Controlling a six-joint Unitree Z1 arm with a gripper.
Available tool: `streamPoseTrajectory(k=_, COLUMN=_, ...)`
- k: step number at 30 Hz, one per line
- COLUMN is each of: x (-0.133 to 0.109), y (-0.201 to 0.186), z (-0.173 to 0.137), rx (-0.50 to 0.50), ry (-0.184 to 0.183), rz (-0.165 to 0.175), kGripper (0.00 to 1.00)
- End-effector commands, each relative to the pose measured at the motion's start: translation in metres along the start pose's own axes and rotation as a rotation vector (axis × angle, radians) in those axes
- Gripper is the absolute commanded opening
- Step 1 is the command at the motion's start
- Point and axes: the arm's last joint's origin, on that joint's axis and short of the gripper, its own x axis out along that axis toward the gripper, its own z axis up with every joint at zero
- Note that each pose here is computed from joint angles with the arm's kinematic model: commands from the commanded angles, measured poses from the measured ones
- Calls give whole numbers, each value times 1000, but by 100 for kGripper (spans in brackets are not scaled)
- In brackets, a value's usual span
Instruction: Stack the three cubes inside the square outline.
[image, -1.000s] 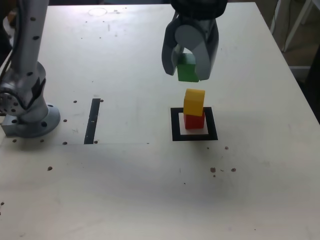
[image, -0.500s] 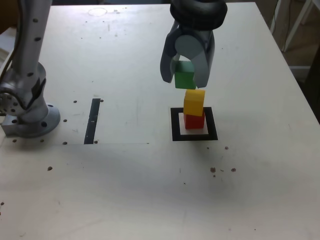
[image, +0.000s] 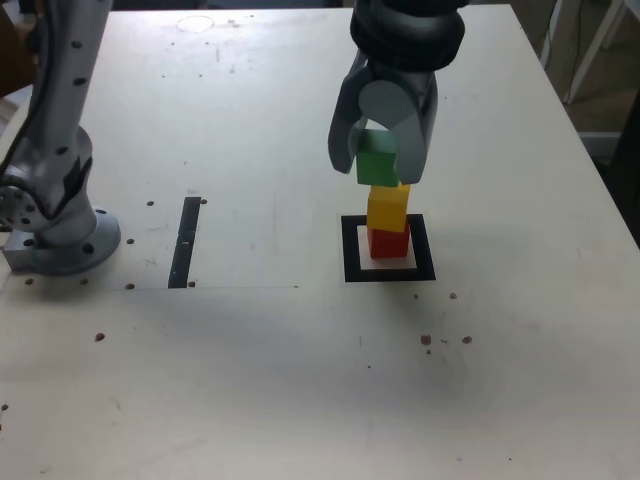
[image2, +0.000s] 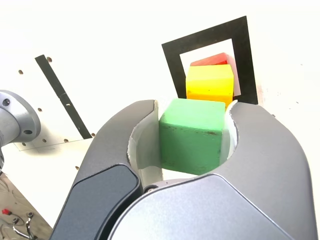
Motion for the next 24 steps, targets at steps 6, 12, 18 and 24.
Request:
streamPoseTrajectory(k=6, x=6, y=0, z=9, rx=8, ry=25, rz=1, kGripper=33)
streamPoseTrajectory(k=12, x=10, y=0, z=15, rx=16, ry=32, rz=7, kGripper=40)
streamPoseTrajectory(k=18, x=14, y=1, z=20, rx=18, ry=40, rz=11, kGripper=51)
streamPoseTrajectory(k=24, x=17, y=3, z=23, rx=16, ry=48, rz=19, kGripper=54)
